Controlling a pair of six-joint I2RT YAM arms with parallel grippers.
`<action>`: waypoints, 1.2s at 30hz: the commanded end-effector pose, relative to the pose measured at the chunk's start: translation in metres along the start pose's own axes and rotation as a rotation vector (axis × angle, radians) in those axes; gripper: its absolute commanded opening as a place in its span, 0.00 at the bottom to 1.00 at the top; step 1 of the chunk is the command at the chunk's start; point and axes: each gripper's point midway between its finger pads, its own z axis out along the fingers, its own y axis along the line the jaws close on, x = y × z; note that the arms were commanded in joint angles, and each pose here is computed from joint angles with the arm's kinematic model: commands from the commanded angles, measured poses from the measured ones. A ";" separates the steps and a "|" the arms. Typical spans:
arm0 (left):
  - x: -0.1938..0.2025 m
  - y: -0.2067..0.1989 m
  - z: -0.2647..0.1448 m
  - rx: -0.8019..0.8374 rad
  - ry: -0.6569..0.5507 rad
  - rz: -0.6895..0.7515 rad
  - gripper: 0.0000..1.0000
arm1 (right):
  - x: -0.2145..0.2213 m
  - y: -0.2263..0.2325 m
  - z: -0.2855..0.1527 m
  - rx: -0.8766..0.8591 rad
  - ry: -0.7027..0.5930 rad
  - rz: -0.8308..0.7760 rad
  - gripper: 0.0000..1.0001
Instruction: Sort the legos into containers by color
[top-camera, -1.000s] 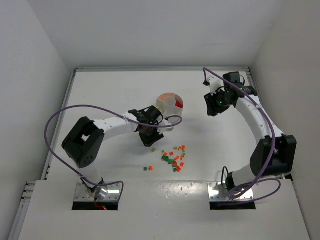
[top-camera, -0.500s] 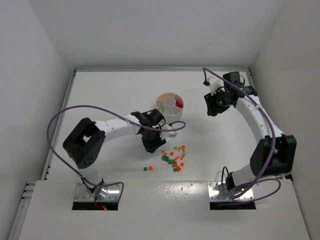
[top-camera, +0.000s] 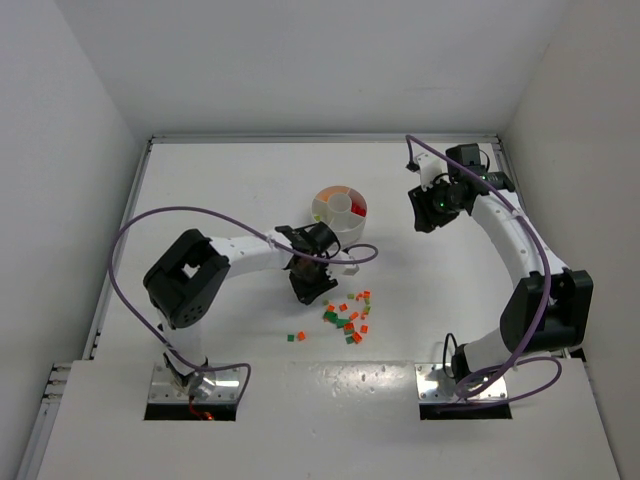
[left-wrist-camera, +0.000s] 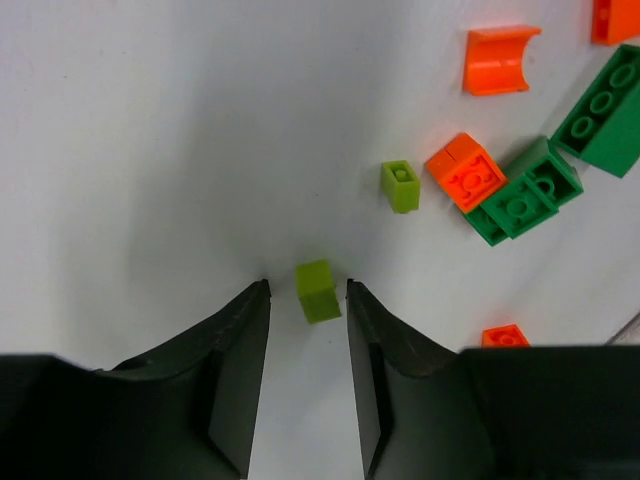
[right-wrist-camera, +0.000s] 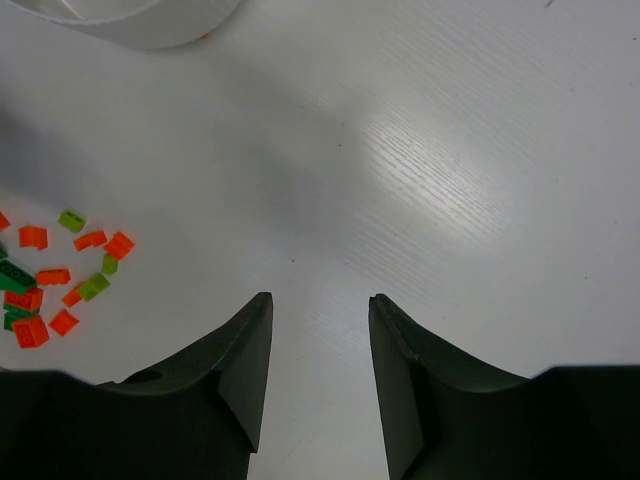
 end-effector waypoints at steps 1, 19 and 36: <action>-0.006 0.008 0.010 -0.035 -0.003 -0.014 0.41 | -0.014 -0.002 -0.007 0.006 -0.051 -0.001 0.44; -0.092 0.031 -0.079 -0.116 -0.252 -0.024 0.13 | -0.014 -0.003 -0.007 0.014 -0.048 0.000 0.44; -0.177 0.163 -0.159 -0.269 -0.515 -0.325 0.16 | -0.014 0.016 -0.002 -0.094 -0.037 -0.006 0.46</action>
